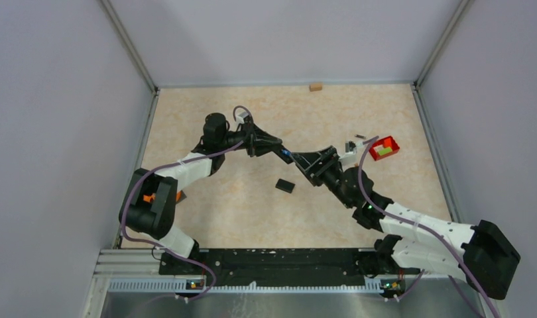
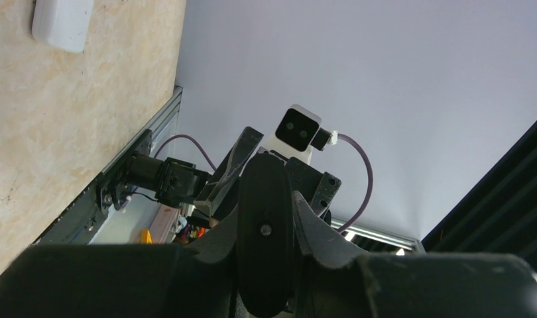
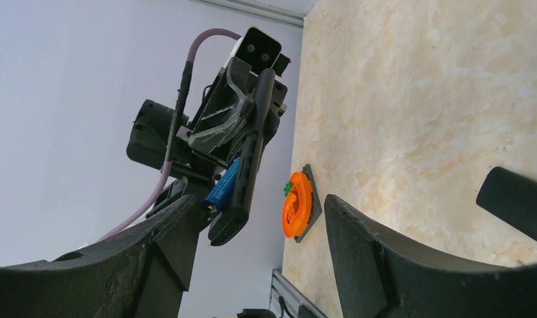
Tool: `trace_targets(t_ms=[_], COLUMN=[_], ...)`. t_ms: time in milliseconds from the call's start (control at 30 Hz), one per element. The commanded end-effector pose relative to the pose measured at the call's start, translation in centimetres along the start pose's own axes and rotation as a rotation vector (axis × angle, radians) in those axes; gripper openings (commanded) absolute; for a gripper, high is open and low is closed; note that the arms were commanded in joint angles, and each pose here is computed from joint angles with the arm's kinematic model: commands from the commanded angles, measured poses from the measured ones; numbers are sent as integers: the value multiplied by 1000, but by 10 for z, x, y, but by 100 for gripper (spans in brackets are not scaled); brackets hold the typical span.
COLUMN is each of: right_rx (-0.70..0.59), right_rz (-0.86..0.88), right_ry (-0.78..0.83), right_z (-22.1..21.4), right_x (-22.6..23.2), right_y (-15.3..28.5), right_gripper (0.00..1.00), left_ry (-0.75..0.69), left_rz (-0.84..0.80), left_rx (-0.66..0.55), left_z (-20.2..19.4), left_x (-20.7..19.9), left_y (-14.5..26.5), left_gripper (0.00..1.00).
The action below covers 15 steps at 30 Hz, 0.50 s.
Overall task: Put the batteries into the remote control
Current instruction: Load the battery into the remote control.
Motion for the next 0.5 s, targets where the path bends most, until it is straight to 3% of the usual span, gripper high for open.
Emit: trace_targets(t_ms=[0,300,467], right_rx=[6,9,9], right_rz=[57,56,91], right_ry=[-19,1,38], right_z=[-1,-1,1], right_x=[15,17,26], right_y=[-2,-3,-2], right_gripper=[70,70,77], left_ry=[-84,-95,-93], left_rz=[-64,-74,-72], left_rx=[15,20,19], left_z=[-13,-15,-14], left_x=[-19,-22,-19], left_y=[7,8,8], left_gripper=[0,0,0])
Point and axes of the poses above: each gripper's point midway between its finger pads, its own y axis back along the fingers, its own x axis along the line the jaws close on, z = x × y, the point moved 6 cm from there along y, back along the fingers
